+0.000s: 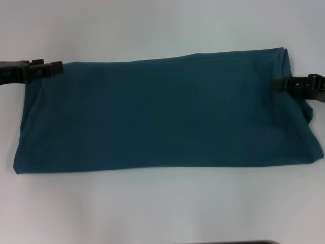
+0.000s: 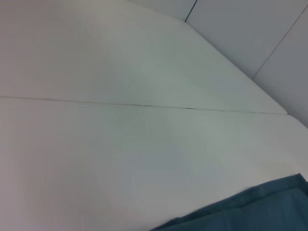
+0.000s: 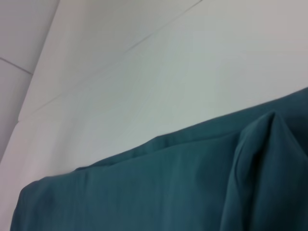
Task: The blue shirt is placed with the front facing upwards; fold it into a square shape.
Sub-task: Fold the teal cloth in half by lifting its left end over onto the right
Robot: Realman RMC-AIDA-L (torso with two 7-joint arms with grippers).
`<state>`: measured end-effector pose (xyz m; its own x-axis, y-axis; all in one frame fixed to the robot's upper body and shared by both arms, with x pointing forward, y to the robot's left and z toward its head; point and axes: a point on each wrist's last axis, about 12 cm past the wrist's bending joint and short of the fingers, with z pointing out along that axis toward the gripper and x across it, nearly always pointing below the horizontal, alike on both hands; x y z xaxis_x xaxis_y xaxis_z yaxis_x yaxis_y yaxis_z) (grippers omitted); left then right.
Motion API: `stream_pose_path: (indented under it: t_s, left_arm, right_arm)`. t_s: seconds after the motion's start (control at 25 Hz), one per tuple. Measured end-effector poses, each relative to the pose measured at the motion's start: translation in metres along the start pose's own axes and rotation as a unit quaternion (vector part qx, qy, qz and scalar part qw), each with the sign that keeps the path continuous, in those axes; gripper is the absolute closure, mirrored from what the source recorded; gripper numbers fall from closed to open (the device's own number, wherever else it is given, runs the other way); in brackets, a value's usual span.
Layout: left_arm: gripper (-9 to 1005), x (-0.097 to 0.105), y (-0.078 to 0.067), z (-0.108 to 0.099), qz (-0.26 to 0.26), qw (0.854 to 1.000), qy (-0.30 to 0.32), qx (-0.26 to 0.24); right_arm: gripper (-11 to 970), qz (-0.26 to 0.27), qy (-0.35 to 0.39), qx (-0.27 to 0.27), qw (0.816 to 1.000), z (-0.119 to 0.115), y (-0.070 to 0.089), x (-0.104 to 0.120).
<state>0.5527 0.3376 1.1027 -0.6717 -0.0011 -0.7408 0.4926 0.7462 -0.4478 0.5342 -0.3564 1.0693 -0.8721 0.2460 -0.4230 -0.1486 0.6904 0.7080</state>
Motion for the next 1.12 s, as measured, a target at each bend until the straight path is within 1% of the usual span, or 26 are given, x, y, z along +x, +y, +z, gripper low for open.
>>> stream_pose_path:
  t_s: [0.24,0.6,1.12]
  left_arm:
    - [305,0.0,0.0,0.0,0.0,1.0,0.0,0.0]
    - [304,0.001,-0.001,0.001,0.0,1.0,0.0,0.002]
    - [303,0.001,-0.002,0.002,0.0,1.0,0.002,0.007]
  right_arm:
    - [315,0.004,-0.009,0.003,1.0,-0.009,-0.004,-0.001]
    - [313,0.002,0.0,-0.013,1.0,-0.021,0.0,-0.004]
    - [317,0.018,0.015,-0.014,1.0,-0.032,-0.003,0.001]
